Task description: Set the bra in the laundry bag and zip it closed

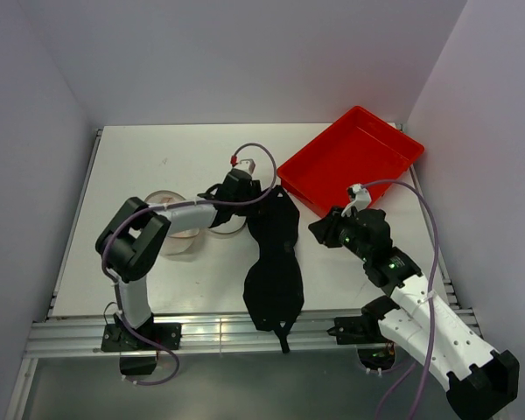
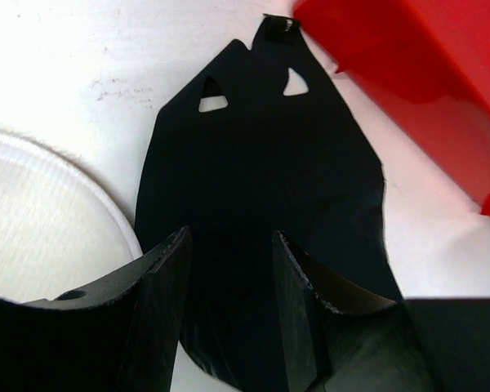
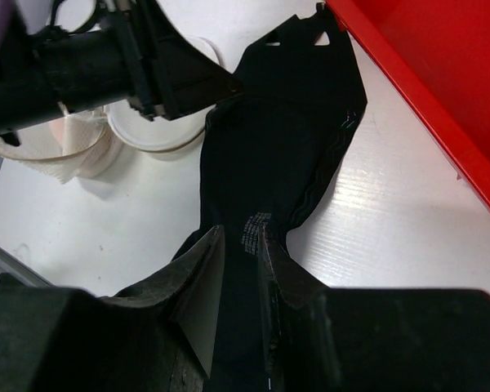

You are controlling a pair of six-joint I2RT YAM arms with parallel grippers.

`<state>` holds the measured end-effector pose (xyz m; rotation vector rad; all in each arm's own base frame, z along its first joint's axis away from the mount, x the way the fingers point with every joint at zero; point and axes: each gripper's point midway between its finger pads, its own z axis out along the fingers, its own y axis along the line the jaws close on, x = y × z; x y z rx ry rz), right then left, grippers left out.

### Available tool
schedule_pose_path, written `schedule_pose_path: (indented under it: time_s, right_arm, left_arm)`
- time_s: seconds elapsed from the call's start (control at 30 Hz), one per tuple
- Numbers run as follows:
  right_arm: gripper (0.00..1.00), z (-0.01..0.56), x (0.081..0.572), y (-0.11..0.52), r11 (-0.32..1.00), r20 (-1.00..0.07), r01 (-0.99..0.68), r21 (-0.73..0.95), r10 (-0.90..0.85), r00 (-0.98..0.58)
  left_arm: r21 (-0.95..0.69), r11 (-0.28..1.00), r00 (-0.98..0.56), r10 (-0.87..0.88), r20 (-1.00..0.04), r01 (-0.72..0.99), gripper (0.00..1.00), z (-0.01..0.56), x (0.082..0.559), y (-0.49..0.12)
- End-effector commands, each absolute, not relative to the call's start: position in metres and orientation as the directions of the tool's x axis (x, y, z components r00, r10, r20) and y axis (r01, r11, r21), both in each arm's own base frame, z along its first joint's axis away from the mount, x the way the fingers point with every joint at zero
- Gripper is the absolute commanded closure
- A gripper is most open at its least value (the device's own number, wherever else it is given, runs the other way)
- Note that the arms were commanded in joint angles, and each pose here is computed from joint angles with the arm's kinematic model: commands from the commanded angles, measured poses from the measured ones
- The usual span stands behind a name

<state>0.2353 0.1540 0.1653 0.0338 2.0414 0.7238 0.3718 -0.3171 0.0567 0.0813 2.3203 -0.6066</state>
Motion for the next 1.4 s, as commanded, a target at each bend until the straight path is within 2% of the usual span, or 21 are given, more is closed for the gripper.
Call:
schedule_pose_path:
  time_s: [0.0,0.27,0.5,0.63,0.73,0.8,0.9,1.03,1.07,1.17,1.23,1.27,1.33,1.37]
  right_arm:
    - [0.70,0.178,0.237,0.158,0.811,-0.801,-0.303,0.501,0.302,-0.516]
    - [0.69,0.177,0.237,0.157,0.814,-0.805,-0.304,0.495,0.298,-0.513]
    - [0.69,0.187,0.239,0.153,0.820,-0.817,-0.295,0.491,0.315,-0.483]
    - [0.64,0.192,0.239,0.153,0.815,-0.814,-0.290,0.502,0.332,-0.476]
    - [0.54,0.195,0.240,0.151,0.814,-0.813,-0.280,0.508,0.347,-0.467]
    - [0.52,0.196,0.239,0.150,0.814,-0.812,-0.276,0.511,0.353,-0.464]
    - [0.49,0.199,0.239,0.150,0.809,-0.811,-0.276,0.518,0.363,-0.459]
    - [0.49,0.201,0.238,0.154,0.799,-0.811,-0.298,0.522,0.357,-0.463]
    - [0.49,0.199,0.239,0.155,0.800,-0.809,-0.296,0.522,0.354,-0.470]
    - [0.49,0.198,0.239,0.156,0.799,-0.808,-0.299,0.521,0.350,-0.473]
    - [0.49,0.198,0.239,0.156,0.798,-0.807,-0.297,0.524,0.353,-0.474]
    - [0.49,0.199,0.239,0.155,0.799,-0.808,-0.296,0.523,0.356,-0.469]
    - [0.50,0.203,0.239,0.153,0.802,-0.814,-0.296,0.520,0.359,-0.456]
    - [0.50,0.203,0.239,0.151,0.805,-0.817,-0.292,0.517,0.361,-0.449]
  left_arm:
    - [-0.361,0.894,-0.710,-0.071,-0.700,0.267,0.50,0.062,0.382,-0.325]
    - [-0.293,0.912,-0.730,0.011,-0.683,0.287,0.48,0.040,0.376,-0.336]
    - [-0.288,0.915,-0.744,0.021,-0.668,0.284,0.54,0.029,0.366,-0.336]
    - [-0.266,0.921,-0.745,0.039,-0.666,0.286,0.47,0.024,0.364,-0.335]
    - [-0.229,0.933,-0.758,0.066,-0.649,0.277,0.43,0.014,0.359,-0.330]
    - [-0.207,0.938,-0.758,0.082,-0.647,0.278,0.44,0.009,0.358,-0.329]
    - [-0.168,0.949,-0.752,0.098,-0.652,0.269,0.44,0.003,0.359,-0.325]
    - [-0.086,0.966,-0.712,0.118,-0.692,0.244,0.36,0.012,0.362,-0.321]
    - [-0.081,0.967,-0.706,0.117,-0.699,0.240,0.31,0.014,0.363,-0.321]
    - [-0.091,0.966,-0.703,0.111,-0.702,0.243,0.28,0.014,0.363,-0.323]
    - [-0.094,0.964,-0.710,0.117,-0.694,0.251,0.37,0.008,0.361,-0.324]
    - [-0.098,0.962,-0.713,0.119,-0.691,0.255,0.51,0.004,0.361,-0.326]
    - [-0.109,0.961,-0.719,0.114,-0.686,0.256,0.64,0.000,0.358,-0.325]
    - [-0.118,0.959,-0.714,0.107,-0.691,0.259,0.77,0.002,0.358,-0.327]
